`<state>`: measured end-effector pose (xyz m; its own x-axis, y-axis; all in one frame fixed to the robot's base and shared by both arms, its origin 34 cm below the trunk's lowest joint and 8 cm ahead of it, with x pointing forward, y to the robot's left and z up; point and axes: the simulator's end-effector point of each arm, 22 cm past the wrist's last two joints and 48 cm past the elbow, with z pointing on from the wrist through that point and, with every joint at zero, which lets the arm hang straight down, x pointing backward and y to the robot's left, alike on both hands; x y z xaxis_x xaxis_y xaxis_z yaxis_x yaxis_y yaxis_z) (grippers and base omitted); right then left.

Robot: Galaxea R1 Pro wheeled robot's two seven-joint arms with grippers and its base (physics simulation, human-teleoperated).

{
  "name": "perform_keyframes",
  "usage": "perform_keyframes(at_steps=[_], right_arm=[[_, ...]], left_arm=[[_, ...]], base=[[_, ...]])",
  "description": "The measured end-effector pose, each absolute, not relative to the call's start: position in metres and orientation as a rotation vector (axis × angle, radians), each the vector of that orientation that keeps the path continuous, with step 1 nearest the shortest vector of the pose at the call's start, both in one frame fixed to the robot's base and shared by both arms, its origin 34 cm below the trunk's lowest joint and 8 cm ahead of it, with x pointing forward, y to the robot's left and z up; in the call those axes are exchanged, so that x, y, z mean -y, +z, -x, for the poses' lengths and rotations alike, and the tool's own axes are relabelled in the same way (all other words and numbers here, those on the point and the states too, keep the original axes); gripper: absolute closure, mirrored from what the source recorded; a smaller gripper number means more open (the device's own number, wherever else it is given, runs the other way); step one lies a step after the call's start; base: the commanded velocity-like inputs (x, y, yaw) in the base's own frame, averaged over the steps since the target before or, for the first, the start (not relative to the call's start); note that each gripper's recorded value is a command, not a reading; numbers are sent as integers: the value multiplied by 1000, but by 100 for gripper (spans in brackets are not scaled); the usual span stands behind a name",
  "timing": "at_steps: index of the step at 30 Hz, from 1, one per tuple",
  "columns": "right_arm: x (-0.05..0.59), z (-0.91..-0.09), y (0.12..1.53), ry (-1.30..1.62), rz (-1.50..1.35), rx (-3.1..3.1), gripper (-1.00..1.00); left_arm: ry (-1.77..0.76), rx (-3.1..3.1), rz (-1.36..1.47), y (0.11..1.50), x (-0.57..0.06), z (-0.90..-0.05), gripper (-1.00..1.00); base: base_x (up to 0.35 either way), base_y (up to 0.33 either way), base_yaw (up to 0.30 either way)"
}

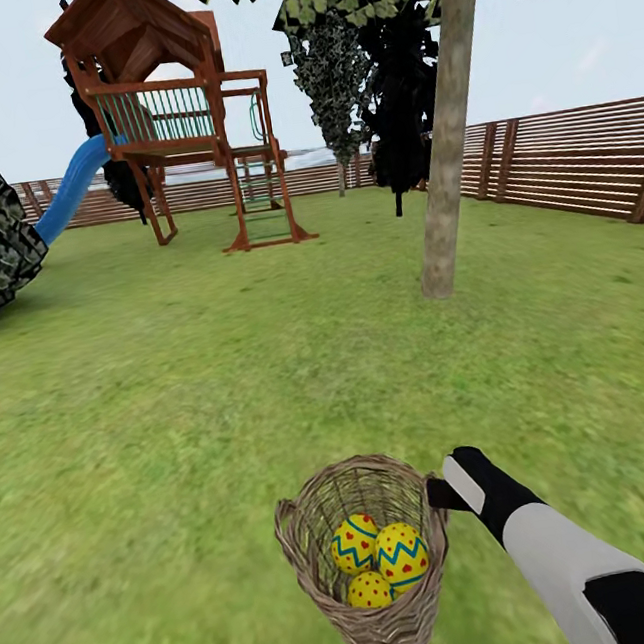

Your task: Take the three Easter eggs out of the wicker basket on the lawn in the garden, then place them on the lawn next to a single tree (choose any tree) so that all three eggs are next to the same tree and none are left in the basket.

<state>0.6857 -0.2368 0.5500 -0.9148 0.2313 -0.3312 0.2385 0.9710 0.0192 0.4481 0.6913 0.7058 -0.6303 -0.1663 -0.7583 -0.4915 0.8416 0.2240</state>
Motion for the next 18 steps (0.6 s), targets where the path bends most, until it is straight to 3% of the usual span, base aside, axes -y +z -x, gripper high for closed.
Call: perform_keyframes(at_steps=[10, 18], right_arm=[[231, -689, 568, -38, -306, -2784, 100], [227, -688, 568, -37, -296, -2786, 100]], left_arm=[[536, -2237, 480, 723, -692, -450, -100], [531, -2240, 479, 721, -692, -449, -100]], base=[[2, 0, 0], [110, 0, 0]])
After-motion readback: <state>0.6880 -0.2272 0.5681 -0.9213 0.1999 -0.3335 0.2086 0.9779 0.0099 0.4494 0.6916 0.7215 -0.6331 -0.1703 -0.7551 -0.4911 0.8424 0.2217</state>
